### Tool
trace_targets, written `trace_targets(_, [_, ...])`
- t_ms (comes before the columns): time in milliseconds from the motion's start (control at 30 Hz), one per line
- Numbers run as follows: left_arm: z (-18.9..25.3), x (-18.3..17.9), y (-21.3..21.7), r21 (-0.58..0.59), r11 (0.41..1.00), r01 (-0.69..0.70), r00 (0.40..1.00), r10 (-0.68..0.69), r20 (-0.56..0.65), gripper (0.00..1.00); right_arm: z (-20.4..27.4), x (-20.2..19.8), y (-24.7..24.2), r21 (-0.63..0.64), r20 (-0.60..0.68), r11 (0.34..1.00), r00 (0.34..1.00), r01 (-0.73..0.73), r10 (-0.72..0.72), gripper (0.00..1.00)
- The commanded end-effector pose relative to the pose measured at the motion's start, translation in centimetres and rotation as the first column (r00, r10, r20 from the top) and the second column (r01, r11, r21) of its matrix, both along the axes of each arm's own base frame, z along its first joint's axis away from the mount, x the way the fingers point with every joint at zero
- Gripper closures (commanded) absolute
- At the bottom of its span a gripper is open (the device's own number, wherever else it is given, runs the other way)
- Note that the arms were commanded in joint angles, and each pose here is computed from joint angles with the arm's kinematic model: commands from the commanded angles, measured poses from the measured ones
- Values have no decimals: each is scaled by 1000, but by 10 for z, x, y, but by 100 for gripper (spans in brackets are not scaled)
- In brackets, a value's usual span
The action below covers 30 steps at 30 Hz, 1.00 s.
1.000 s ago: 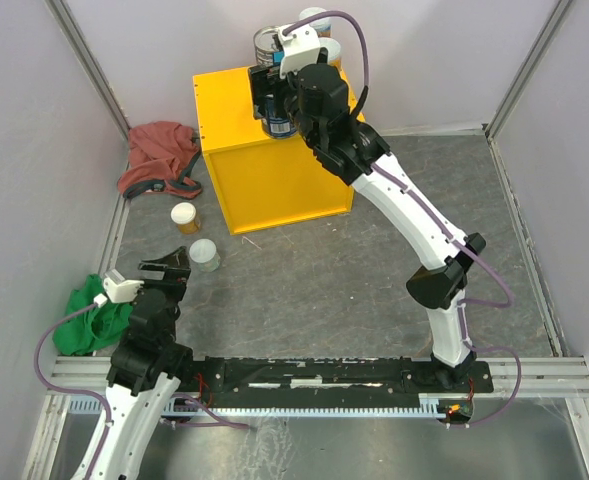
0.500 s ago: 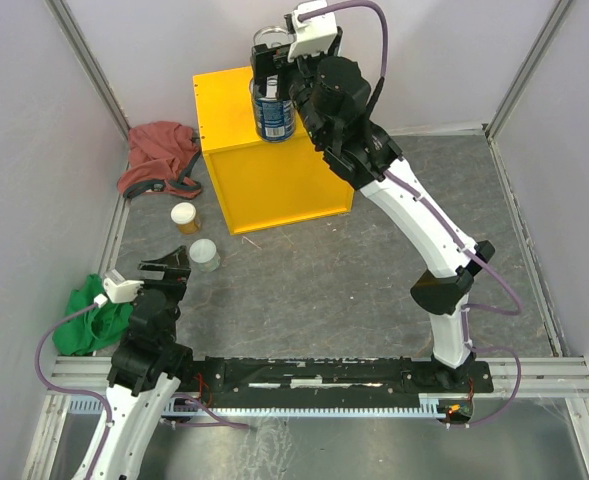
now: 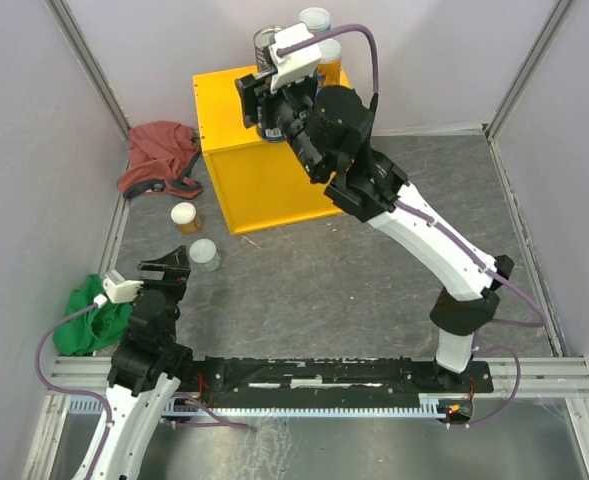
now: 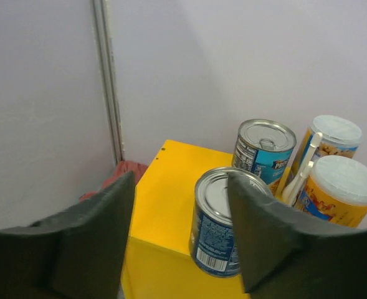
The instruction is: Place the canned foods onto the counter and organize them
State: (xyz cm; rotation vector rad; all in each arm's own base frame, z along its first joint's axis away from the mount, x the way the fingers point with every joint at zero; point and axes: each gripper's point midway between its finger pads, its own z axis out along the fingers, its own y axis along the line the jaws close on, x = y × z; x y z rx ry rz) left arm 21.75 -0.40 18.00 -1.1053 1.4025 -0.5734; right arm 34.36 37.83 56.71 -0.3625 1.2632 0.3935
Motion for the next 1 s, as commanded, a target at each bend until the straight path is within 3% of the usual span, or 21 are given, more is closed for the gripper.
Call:
trace_targets(0, [15, 2, 2, 30, 1000, -6, 999, 4, 42, 8, 11, -17, -10, 63, 5, 998, 1000, -7, 7, 46])
trace_targets(100, [17, 1, 3, 40, 999, -5, 999, 4, 39, 8, -15, -13, -5, 34, -53, 999, 999, 12, -10, 62])
trace_targets(333, [19, -1, 4, 59, 998, -4, 1000, 2, 28, 8, -53, -1, 5, -4, -118, 1000, 993, 24, -25, 73])
trace_targets(967, [10, 1, 4, 50, 999, -10, 1000, 9, 19, 8, -100, 53, 3, -20, -244, 999, 969, 32, -36, 73])
